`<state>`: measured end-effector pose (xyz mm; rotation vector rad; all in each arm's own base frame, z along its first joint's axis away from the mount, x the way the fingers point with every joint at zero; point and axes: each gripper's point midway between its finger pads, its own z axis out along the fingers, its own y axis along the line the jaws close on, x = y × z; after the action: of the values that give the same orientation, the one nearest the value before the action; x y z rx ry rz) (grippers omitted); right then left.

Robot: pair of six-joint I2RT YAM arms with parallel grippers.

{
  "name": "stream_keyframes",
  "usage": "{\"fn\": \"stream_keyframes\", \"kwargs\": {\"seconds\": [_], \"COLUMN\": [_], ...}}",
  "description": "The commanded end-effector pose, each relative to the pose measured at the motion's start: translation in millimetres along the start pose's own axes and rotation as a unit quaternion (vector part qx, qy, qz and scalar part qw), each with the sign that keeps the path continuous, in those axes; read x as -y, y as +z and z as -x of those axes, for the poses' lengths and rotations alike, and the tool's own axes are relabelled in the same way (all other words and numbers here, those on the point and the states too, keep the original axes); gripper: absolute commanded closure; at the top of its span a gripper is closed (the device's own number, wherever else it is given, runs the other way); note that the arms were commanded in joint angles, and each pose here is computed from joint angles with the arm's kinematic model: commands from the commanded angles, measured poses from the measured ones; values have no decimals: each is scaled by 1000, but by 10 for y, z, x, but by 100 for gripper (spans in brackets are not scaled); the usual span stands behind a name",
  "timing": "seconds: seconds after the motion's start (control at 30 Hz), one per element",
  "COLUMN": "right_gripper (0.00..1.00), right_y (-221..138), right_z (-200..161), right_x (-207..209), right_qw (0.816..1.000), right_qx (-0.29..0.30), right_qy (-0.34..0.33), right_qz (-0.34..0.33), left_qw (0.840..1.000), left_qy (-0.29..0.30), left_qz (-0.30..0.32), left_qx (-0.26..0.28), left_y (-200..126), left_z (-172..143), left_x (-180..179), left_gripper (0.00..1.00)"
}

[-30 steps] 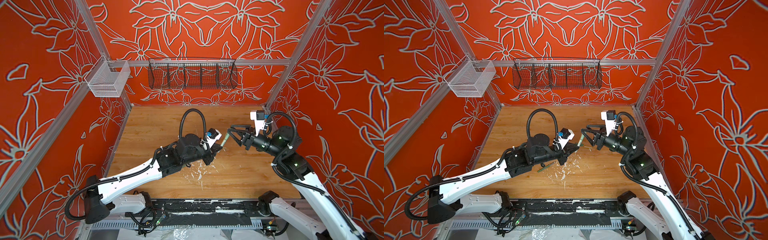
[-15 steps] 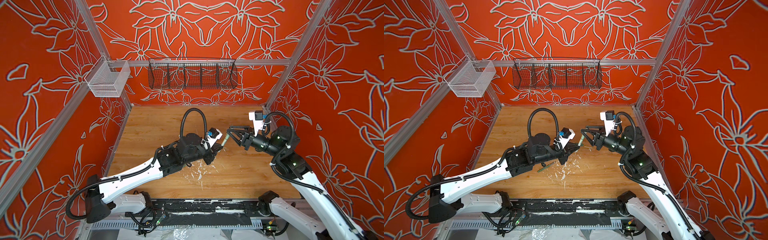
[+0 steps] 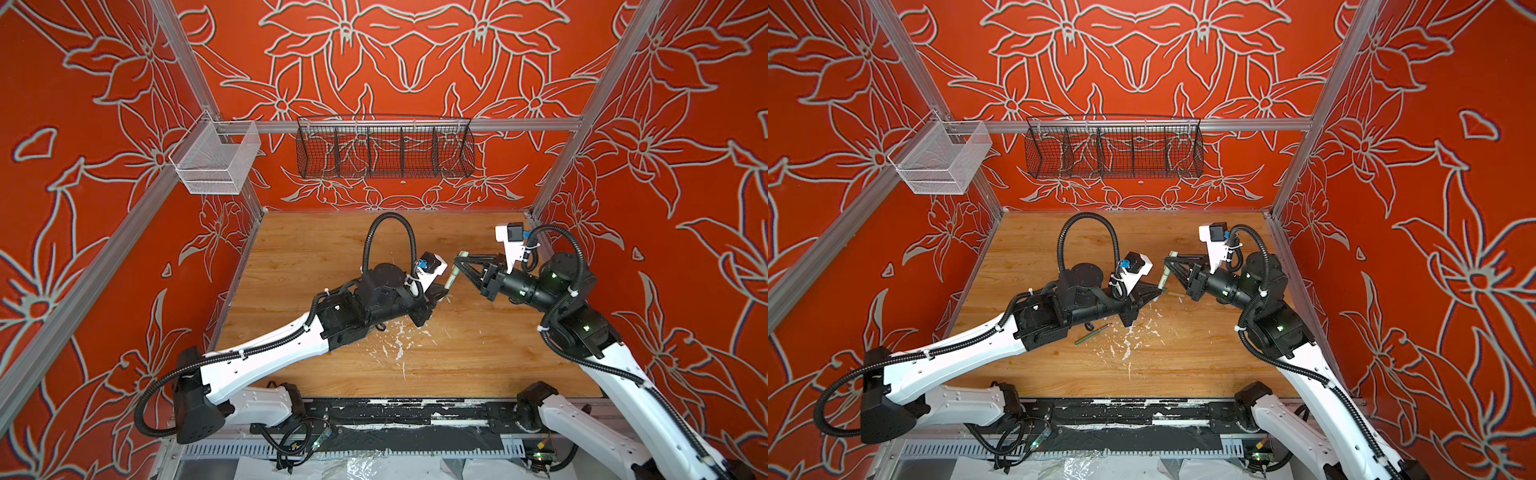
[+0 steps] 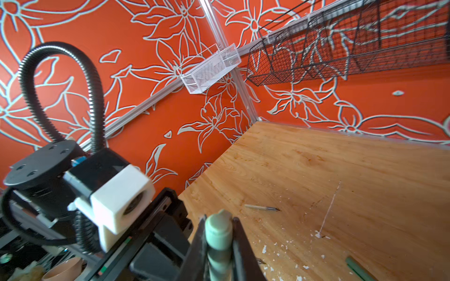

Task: Insert pens into pen caps
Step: Put on the pen cap to the pen.

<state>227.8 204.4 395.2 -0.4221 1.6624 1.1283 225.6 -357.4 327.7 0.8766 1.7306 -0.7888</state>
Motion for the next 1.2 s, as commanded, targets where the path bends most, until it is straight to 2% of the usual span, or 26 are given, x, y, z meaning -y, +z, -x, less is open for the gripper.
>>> {"fn": "stream_keyframes", "kwargs": {"seconds": [0.0, 0.17, 0.37, 0.53, 0.83, 1.17], "right_gripper": [99, 100, 100, 100, 100, 100], "right_y": [2, 11, 79, 92, 80, 120], "right_z": [-27, -84, -273, -350, -681, -906], "right_x": [-75, -84, -91, -144, 34, 68], "right_qw": [1000, 1000, 998, 998, 996, 993], "right_qx": [-4, -15, -44, -37, -87, -98], "right_qy": [-1, 0, -1, 0, 1, 44], "right_qz": [19, 24, 38, 57, 23, 46], "left_qw": [1000, 1000, 999, 998, 995, 990], "left_qy": [4, 6, 14, 12, 18, 20], "left_qz": [6, 25, 26, 29, 48, 48], "left_qx": [9, 16, 37, 57, 86, 129], "left_y": [33, 35, 28, 46, -105, -241], "left_z": [102, 177, 429, 634, 881, 1122], "left_x": [-18, -81, -75, -84, -221, -274], "left_gripper": [100, 100, 100, 100, 100, 100]}}
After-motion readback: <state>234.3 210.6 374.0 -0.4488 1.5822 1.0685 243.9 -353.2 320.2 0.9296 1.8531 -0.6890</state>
